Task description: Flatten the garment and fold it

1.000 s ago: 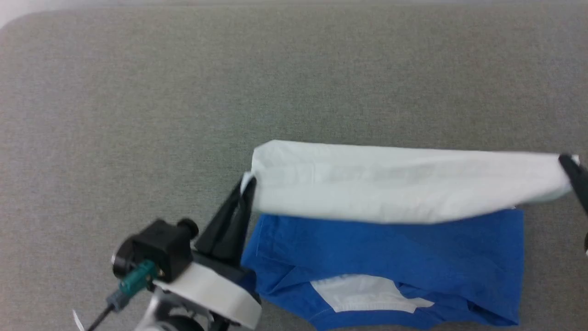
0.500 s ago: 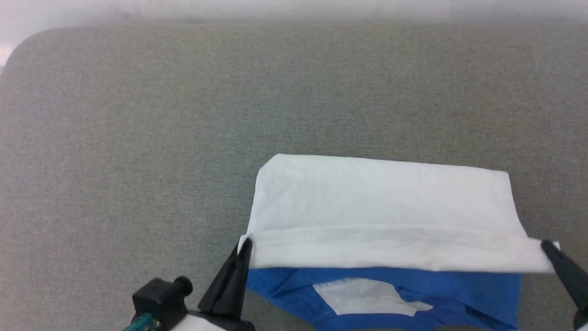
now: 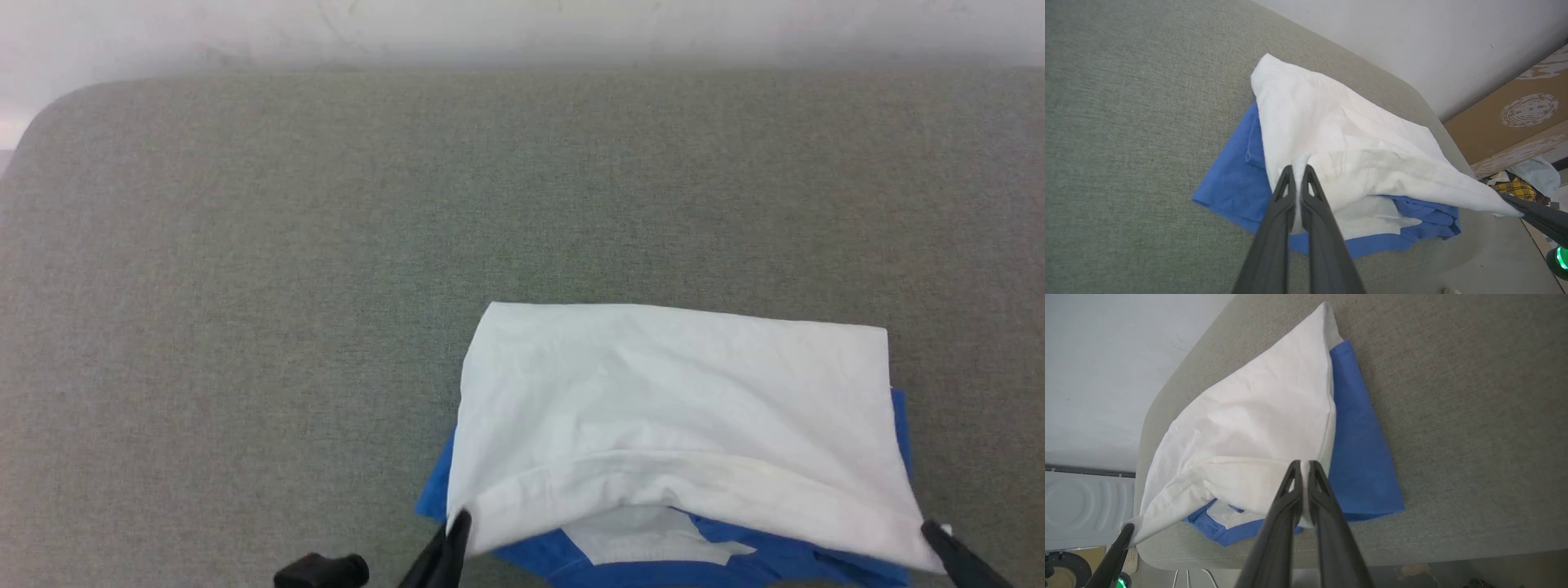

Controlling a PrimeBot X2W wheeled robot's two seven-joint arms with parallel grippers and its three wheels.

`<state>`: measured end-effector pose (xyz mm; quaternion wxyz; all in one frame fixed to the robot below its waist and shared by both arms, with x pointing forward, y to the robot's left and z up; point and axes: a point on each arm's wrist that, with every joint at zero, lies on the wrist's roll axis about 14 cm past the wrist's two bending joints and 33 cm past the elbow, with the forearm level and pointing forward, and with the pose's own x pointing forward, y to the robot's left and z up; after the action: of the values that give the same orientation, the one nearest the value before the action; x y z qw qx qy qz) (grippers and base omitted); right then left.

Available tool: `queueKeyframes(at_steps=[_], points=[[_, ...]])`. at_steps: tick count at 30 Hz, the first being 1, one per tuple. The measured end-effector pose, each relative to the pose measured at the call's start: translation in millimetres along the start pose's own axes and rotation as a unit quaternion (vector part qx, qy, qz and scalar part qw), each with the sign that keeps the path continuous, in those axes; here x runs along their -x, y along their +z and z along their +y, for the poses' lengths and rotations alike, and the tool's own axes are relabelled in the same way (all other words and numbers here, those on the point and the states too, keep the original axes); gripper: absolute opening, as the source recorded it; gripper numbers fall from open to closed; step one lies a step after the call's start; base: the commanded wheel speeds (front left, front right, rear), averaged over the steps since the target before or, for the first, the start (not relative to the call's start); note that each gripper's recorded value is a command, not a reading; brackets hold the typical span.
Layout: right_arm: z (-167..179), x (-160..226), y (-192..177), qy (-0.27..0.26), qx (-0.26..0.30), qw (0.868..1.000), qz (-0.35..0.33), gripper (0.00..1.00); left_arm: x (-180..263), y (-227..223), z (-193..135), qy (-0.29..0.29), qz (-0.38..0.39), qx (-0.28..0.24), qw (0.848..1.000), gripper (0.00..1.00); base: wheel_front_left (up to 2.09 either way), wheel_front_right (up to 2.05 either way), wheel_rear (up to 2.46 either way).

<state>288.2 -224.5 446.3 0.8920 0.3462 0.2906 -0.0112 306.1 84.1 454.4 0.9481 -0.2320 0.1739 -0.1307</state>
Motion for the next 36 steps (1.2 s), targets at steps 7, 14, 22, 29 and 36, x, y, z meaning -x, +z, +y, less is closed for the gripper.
queueKeyframes(at_steps=[7,14,22,29,36], points=[[-16.1,5.1,-22.8,-0.038,0.020,0.998,0.051,1.00,9.1,-38.5,13.4,0.017,0.068,-0.002,0.998,1.00,0.00,0.00,0.00],[-14.6,4.7,-15.5,-0.035,0.021,0.999,0.035,1.00,6.0,-28.2,14.5,0.021,0.037,0.006,0.999,1.00,0.00,0.00,0.00],[-6.6,13.3,28.8,-0.025,0.039,0.998,-0.046,1.00,7.8,43.7,15.9,0.029,-0.107,-0.017,0.994,1.00,0.00,0.00,0.00],[-4.4,-1.9,54.1,-0.050,0.113,0.989,-0.082,1.00,9.1,100.4,6.8,0.041,-0.217,-0.116,0.968,1.00,0.00,0.00,0.00],[-10.7,-36.8,26.0,-0.061,0.164,0.985,-0.008,1.00,4.7,97.3,-3.3,0.042,-0.225,-0.138,0.964,1.00,0.00,0.00,0.00]])
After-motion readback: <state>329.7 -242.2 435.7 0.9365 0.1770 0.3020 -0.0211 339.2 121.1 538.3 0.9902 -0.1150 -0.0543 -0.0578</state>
